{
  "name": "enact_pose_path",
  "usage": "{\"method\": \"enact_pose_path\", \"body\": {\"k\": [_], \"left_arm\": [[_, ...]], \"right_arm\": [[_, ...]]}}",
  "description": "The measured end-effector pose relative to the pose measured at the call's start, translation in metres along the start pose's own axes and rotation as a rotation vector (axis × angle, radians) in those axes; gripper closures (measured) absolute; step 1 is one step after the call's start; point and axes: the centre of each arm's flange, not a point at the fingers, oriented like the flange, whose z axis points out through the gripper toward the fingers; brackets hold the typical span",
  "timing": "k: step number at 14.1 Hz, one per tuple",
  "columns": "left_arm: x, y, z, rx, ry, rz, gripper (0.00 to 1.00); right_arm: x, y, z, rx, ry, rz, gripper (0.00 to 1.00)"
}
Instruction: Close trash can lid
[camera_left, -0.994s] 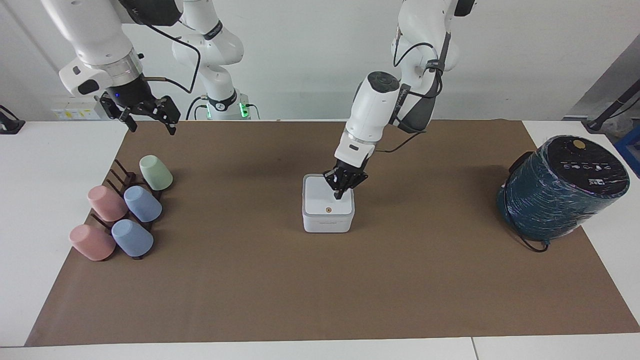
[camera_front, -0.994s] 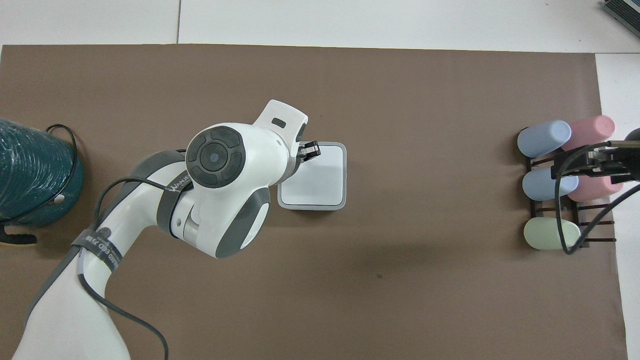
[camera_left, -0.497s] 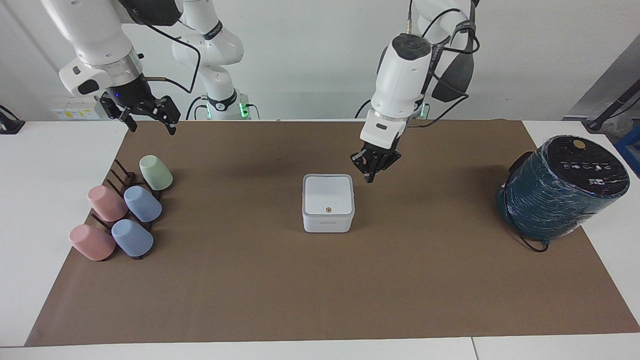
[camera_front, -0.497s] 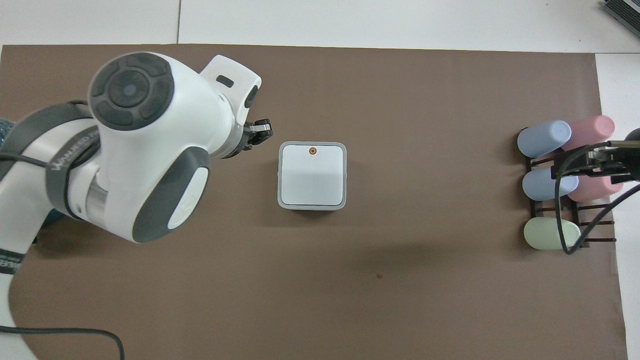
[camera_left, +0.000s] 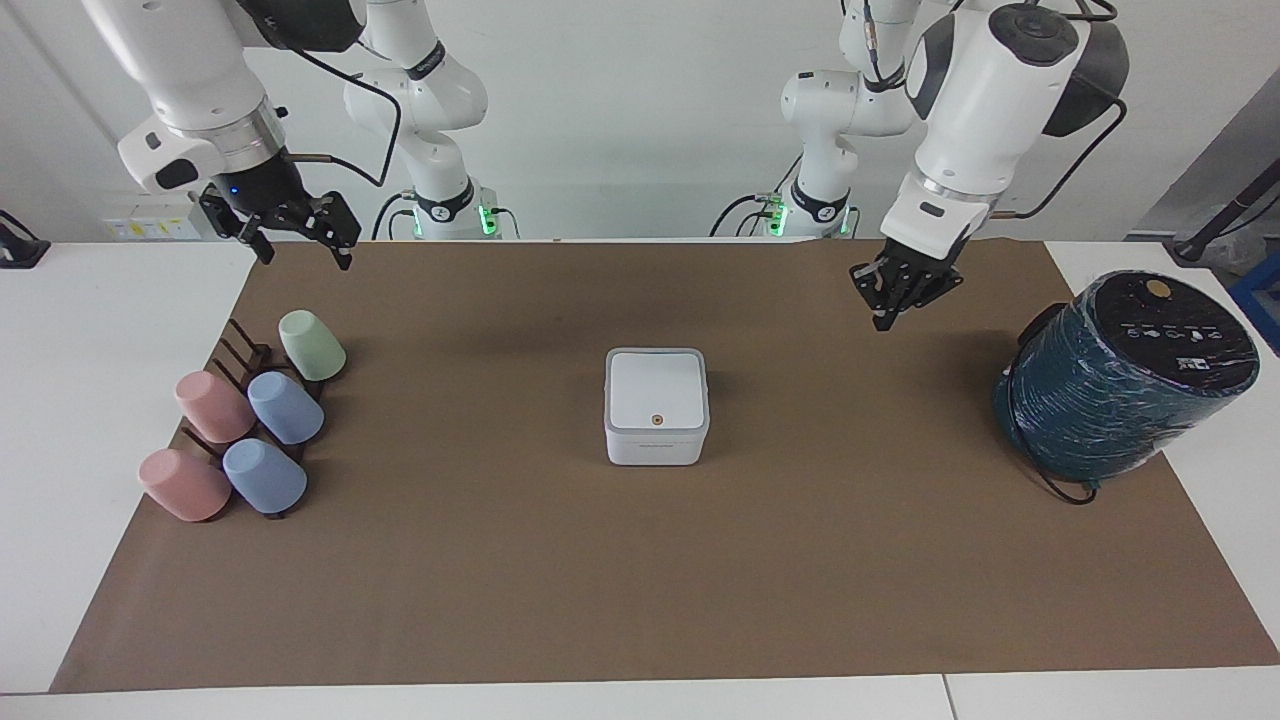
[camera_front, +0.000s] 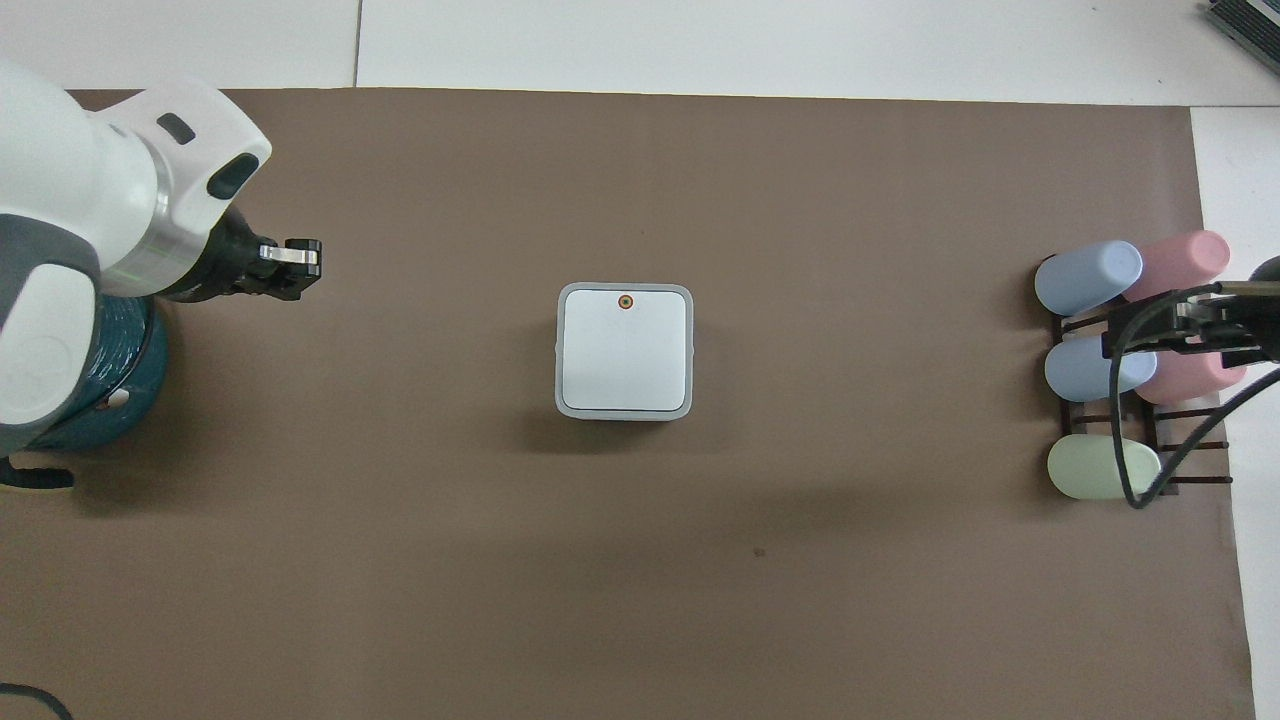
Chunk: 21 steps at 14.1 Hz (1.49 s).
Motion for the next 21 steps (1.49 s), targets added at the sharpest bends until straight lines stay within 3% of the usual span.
{"method": "enact_pose_path", "body": {"k": [7, 15, 16, 21], "left_arm": [[-0.009, -0.048, -0.012, 0.009, -0.046, 0.108, 0.96], [-0.011, -0.043, -0.015, 0.008, -0.041, 0.118, 0.05], [-0.011, -0.043, -0.015, 0.008, -0.041, 0.120, 0.00], [-0.012, -0.039, -0.015, 0.008, -0.040, 0.126, 0.00]], "right_arm": [[0.000, 0.000, 0.000, 0.000, 0.000, 0.000, 0.00], [0.000, 0.000, 0.000, 0.000, 0.000, 0.000, 0.00], [0.000, 0.000, 0.000, 0.000, 0.000, 0.000, 0.00], [0.000, 0.000, 0.000, 0.000, 0.000, 0.000, 0.00]]}}
